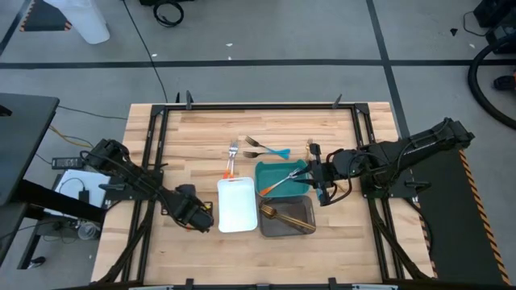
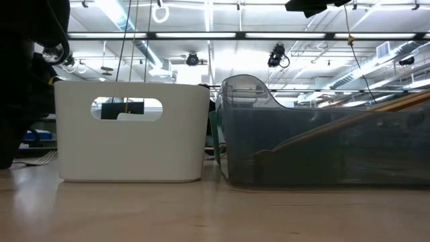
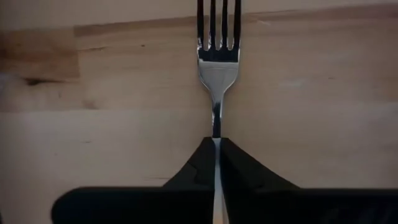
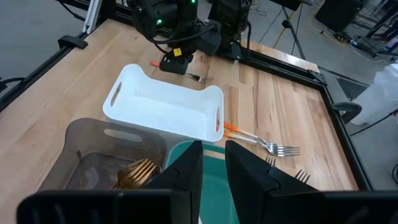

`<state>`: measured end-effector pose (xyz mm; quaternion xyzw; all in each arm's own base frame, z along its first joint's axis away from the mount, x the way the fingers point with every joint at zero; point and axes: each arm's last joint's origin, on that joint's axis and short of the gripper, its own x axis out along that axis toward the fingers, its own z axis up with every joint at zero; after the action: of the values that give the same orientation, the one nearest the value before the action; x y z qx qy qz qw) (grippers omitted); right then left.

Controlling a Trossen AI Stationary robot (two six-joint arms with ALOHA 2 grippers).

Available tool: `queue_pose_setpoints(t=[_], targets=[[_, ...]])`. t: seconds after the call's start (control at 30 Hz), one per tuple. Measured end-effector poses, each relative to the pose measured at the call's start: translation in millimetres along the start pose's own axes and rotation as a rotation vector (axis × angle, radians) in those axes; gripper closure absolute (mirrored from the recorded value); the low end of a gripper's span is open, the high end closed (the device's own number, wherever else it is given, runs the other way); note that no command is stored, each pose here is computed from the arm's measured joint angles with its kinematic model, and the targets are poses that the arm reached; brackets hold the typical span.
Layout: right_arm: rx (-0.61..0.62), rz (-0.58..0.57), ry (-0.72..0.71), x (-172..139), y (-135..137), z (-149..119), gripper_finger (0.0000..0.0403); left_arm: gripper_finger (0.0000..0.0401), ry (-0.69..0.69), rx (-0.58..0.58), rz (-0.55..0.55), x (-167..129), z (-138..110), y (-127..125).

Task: Sort silverware by color (type)
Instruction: Put the white-orange fork into the green bin

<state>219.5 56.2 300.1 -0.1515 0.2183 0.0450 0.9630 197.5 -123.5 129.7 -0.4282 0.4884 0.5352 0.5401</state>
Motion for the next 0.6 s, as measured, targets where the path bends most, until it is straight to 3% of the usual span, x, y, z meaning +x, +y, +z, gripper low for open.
queue_pose_setpoints(t=[0.1,0.47,0.6], targets=[[0.000,0.000,0.000,0,0,0,0.0323,0.0392,0.009,0.091,0.000,-1,-1,-1],[0.012,-0.003,0.009,0,0,-1,0.0323,0.0390,0.070,0.599,-0.045,-19,-3,-17],[0.012,-0.053,0.020,0,-1,-1,0.0323,0.0390,0.041,0.787,-0.051,-32,-3,-22]])
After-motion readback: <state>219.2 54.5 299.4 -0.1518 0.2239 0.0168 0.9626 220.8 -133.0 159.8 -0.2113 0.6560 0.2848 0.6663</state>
